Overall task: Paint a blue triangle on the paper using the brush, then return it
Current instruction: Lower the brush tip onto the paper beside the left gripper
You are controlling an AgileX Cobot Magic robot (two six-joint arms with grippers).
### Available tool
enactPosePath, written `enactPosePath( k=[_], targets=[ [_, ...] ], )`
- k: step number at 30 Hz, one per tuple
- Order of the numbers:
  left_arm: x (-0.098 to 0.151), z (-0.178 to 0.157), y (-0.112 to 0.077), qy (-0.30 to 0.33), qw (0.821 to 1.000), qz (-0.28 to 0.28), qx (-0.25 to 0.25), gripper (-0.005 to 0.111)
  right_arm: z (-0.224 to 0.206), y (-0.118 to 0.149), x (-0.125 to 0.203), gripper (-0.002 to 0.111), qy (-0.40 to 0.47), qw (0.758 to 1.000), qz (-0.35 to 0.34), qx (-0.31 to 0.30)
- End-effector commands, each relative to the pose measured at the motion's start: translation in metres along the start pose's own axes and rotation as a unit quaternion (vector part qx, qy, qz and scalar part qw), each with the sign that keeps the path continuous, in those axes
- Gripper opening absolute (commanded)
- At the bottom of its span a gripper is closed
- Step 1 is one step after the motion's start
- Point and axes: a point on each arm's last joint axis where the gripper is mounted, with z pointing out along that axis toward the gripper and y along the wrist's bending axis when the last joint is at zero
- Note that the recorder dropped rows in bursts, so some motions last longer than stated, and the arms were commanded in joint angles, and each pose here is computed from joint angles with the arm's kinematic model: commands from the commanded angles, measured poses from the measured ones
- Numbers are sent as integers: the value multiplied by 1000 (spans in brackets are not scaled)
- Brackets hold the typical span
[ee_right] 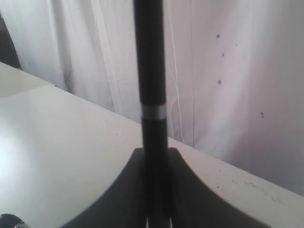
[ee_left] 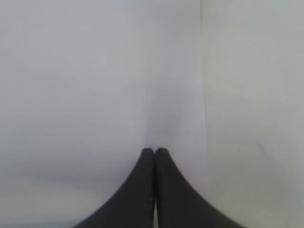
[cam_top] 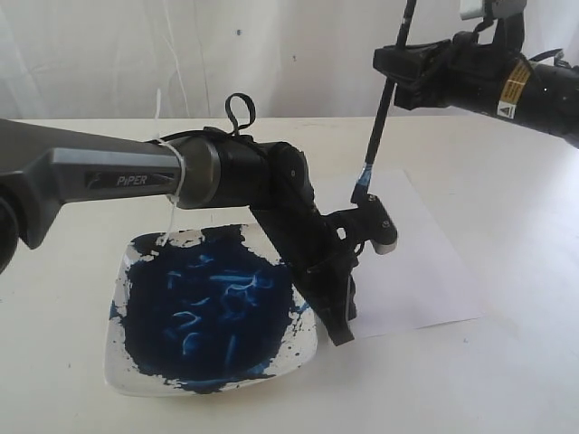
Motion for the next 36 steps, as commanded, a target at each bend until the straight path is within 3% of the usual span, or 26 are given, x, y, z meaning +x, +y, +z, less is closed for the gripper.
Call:
enactPosePath(
  k=[1, 36],
  targets=[
    [0, 4, -3, 4, 1000, 0, 6, 0, 5, -2, 10, 0, -6, 1000, -14, -17],
    [0, 4, -2, 3, 1000, 0, 6, 0, 20, -1, 28, 0, -32, 999, -10, -11]
  ],
)
